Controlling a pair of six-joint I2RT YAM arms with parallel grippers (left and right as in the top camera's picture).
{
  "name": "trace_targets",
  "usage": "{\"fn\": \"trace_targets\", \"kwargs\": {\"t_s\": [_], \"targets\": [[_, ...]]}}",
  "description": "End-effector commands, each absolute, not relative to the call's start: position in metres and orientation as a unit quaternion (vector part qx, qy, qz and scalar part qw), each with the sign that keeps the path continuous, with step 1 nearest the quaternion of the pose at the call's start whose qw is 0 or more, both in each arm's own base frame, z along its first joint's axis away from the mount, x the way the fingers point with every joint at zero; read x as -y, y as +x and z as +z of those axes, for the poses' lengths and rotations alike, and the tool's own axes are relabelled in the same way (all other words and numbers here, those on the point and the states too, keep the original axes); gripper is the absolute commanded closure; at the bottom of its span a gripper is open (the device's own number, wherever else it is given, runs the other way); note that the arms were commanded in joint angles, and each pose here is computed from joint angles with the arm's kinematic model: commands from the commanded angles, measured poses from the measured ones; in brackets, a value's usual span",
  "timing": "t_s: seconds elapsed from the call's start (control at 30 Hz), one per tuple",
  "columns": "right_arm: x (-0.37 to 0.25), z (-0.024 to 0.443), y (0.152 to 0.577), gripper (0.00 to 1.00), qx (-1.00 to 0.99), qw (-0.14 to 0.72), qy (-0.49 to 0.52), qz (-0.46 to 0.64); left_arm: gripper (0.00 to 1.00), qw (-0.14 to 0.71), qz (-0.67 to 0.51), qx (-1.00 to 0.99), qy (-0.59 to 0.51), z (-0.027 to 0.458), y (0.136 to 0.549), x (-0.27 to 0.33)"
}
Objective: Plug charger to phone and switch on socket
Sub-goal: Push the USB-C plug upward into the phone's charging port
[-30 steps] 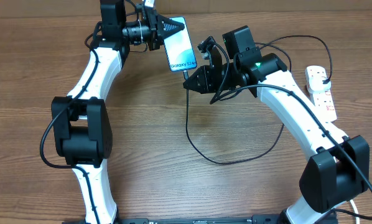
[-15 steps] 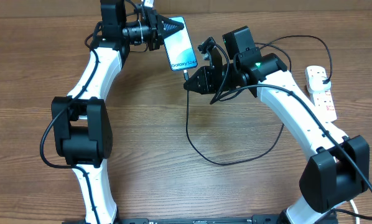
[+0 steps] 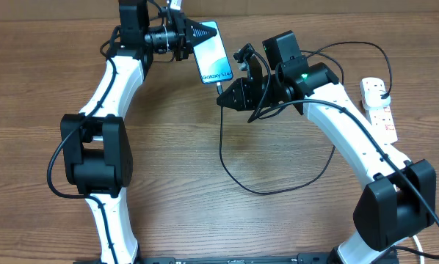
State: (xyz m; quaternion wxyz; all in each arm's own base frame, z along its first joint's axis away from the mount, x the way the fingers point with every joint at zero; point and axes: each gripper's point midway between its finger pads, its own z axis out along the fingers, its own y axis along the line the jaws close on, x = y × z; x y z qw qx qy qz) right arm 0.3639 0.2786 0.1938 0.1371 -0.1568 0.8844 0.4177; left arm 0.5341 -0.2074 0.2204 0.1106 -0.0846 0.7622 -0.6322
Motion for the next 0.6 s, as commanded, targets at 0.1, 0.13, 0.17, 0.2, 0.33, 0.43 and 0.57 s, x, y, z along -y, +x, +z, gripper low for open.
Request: {"fn": "trace_targets", "kwargs": {"t_s": [0.1, 0.13, 0.17, 0.2, 0.33, 0.43, 0.57], "targets": [[-0.2809, 0.2210, 0.3661, 0.96, -0.871, 0.172, -0.175, 0.425, 0.96, 0.119, -0.633, -0.763, -0.065, 0.2260, 0.5312, 0.2081], [-0.2810, 0.2212, 0.3663, 0.96, -0.871, 0.173, -0.175, 0.425, 0.96, 0.118, -0.633, -0.762, -0.064, 0.2260, 0.5310, 0.2083], [-0.2811, 0.2213, 0.3664, 0.96, -0.871, 0.173, -0.175, 0.425, 0.96, 0.118, -0.633, -0.762, -0.064, 0.2262, 0.5306, 0.2085], [-0.2811, 0.2213, 0.3664, 0.96, -0.871, 0.173, -0.175, 0.425, 0.96, 0.117, -0.634, -0.762, -0.063, 0.2265, 0.5303, 0.2086], [-0.2811, 0.2213, 0.3665, 0.96, -0.871, 0.173, -0.175, 0.425, 0.96, 0.113, -0.637, -0.761, -0.059, 0.2272, 0.5284, 0.2092], [-0.2810, 0.2213, 0.3665, 0.96, -0.871, 0.173, -0.175, 0.425, 0.96, 0.108, -0.640, -0.759, -0.054, 0.2285, 0.5259, 0.2101], [-0.2810, 0.2212, 0.3666, 0.96, -0.871, 0.173, -0.175, 0.425, 0.96, 0.101, -0.644, -0.756, -0.048, 0.2299, 0.5230, 0.2110]]}}
